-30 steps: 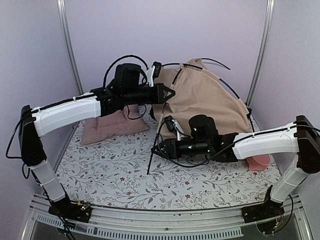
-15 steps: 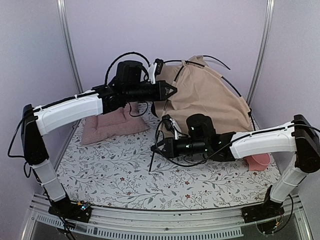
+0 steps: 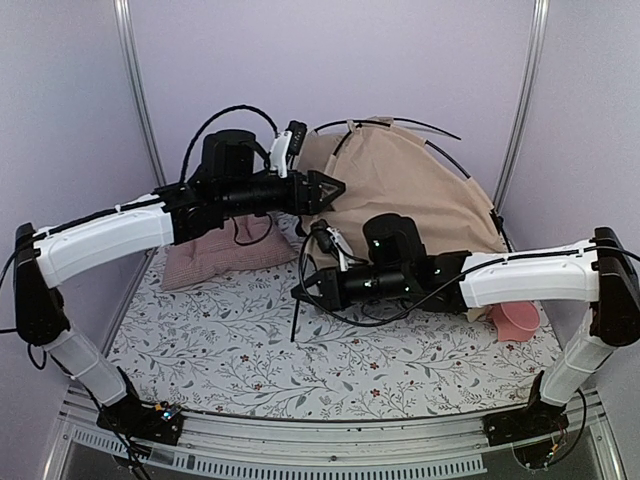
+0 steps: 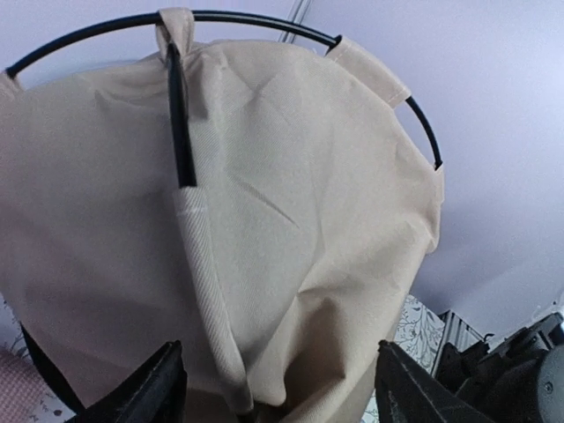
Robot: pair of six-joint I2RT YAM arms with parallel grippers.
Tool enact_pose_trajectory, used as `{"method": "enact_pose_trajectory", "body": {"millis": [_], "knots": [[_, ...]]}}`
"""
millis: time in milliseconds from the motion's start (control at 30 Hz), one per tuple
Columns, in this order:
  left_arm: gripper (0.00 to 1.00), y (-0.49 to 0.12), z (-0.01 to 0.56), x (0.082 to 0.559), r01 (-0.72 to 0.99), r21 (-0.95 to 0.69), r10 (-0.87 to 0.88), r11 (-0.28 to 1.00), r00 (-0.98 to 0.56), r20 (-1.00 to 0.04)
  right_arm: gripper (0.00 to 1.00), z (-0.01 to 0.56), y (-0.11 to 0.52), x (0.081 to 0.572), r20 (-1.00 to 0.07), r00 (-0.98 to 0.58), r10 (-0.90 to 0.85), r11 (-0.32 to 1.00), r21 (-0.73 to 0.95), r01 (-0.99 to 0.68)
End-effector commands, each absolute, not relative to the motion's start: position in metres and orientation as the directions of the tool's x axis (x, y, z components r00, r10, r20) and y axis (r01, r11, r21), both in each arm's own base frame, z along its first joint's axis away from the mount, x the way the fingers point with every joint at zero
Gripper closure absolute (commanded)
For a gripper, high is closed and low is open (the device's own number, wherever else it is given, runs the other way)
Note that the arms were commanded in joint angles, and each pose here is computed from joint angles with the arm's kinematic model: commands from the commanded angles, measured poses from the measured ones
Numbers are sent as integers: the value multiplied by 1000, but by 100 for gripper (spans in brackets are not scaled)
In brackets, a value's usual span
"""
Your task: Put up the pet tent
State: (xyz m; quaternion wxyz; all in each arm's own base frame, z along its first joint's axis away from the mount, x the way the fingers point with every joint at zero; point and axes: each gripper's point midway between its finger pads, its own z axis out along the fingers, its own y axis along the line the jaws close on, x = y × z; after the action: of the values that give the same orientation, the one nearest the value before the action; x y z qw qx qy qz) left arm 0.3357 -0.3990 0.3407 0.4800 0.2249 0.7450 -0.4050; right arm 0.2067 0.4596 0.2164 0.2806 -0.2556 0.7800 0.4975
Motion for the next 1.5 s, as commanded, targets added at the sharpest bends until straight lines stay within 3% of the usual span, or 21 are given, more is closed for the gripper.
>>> {"method": "enact_pose_trajectory", "body": {"millis": [0,233,467,900,1467], "knots": [[22,-376,381,307,786,-322,-106,528,-315,-943,100,263,459,222,-761,-647,-52,351,593,-725],[20,-298,380,294,684,-338,-238,647,-241,-941,100,279,448,239,-751,-660,-24,327,618,-714],[17,-247,326,297,568,-401,-292,719,-277,-915,100,313,445,251,-757,-653,11,265,632,-728],[24,-277,247,267,698,-398,-232,595,-325,-917,100,346,452,260,-749,-660,58,201,656,-728],[40,-335,250,249,828,-285,-292,483,-155,-944,100,376,459,268,-743,-656,135,142,669,-729]]}}
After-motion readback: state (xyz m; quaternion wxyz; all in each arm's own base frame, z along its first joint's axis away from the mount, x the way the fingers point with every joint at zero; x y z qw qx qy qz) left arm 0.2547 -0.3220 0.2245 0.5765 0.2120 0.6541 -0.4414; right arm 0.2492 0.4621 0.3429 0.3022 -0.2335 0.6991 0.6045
